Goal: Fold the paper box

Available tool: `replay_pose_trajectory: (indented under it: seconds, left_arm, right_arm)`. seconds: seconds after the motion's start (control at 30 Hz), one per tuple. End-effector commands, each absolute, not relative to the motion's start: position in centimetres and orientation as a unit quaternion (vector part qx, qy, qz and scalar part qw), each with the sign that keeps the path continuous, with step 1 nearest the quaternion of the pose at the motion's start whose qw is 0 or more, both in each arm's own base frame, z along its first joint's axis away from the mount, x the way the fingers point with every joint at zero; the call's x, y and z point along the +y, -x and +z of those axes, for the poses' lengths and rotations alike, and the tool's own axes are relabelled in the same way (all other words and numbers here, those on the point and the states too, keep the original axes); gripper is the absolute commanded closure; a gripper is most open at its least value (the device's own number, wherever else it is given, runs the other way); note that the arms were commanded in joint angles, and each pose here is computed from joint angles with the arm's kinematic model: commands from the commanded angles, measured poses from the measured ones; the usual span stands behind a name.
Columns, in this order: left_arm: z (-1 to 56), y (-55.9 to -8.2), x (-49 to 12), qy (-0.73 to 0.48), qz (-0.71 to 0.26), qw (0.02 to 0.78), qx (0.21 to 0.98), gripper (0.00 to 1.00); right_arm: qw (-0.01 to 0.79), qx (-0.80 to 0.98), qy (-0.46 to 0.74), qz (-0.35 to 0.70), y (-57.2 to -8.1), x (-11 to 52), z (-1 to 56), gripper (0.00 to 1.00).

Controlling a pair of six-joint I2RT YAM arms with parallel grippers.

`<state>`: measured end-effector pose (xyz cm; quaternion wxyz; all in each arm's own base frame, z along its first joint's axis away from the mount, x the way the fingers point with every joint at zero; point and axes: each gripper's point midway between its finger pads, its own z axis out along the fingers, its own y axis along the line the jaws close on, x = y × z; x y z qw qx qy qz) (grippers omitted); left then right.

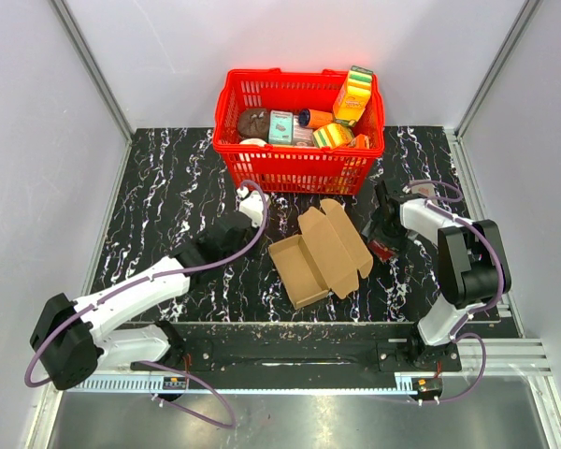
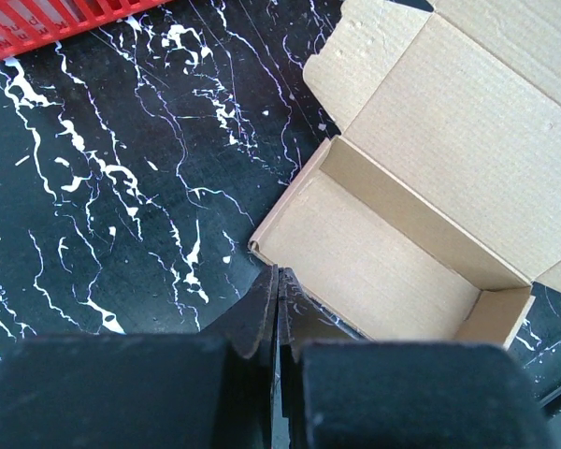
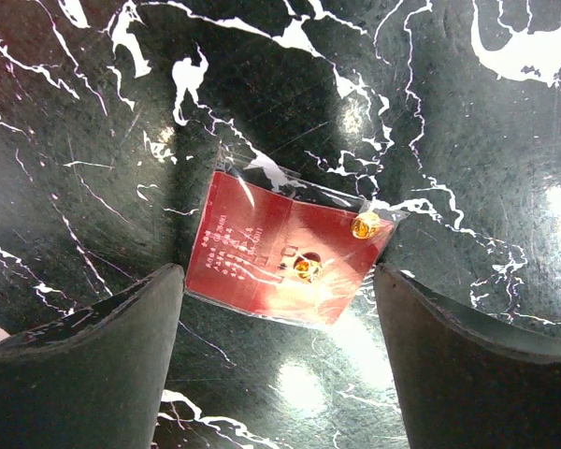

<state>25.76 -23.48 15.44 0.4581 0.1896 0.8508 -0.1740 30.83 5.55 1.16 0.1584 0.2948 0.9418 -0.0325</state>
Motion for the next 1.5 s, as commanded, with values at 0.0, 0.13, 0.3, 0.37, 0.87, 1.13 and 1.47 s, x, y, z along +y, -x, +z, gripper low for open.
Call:
replay_pose_trajectory:
  seconds: [0.0, 0.13, 0.3, 0.37, 0.87, 1.13, 1.47]
  left_arm:
    - [16.7, -26.1, -23.3, -0.180, -0.182, 0.480, 0.839, 1.00]
    - [16.6, -26.1, -23.3, -0.179, -0.181, 0.481, 0.839, 1.00]
    - [16.6, -26.1, -23.4, -0.181, -0.182, 0.480, 0.839, 1.00]
    - [16.6, -26.1, -23.4, -0.180, -0.181, 0.480, 0.839, 1.00]
    - [17.1, -26.1, -23.3, -0.177, -0.184, 0.484, 0.837, 1.00]
    - [17.4, -26.0, -23.3, -0.176, -0.186, 0.484, 0.837, 1.00]
    - [18.5, -26.1, -23.3, -0.173, -0.189, 0.491, 0.833, 1.00]
  right_arm:
    - [0.118, 0.949, -0.293, -0.021, -28.8, 6.4, -0.7, 0.14]
    - [0.112, 0.950, -0.290, -0.017, -28.7, 6.6, -1.2, 0.21]
    - [0.107, 0.954, -0.281, -0.016, -28.6, 6.6, -1.4, 0.24]
    - [0.105, 0.954, -0.279, -0.014, -28.5, 6.7, -1.5, 0.24]
    - [0.158, 0.949, -0.274, -0.003, -29.5, 6.3, 1.1, 0.28]
    - [0.194, 0.943, -0.269, -0.014, -30.0, 5.4, 4.0, 0.29]
    - [0.286, 0.921, -0.262, -0.046, -31.1, 3.0, 12.0, 0.29]
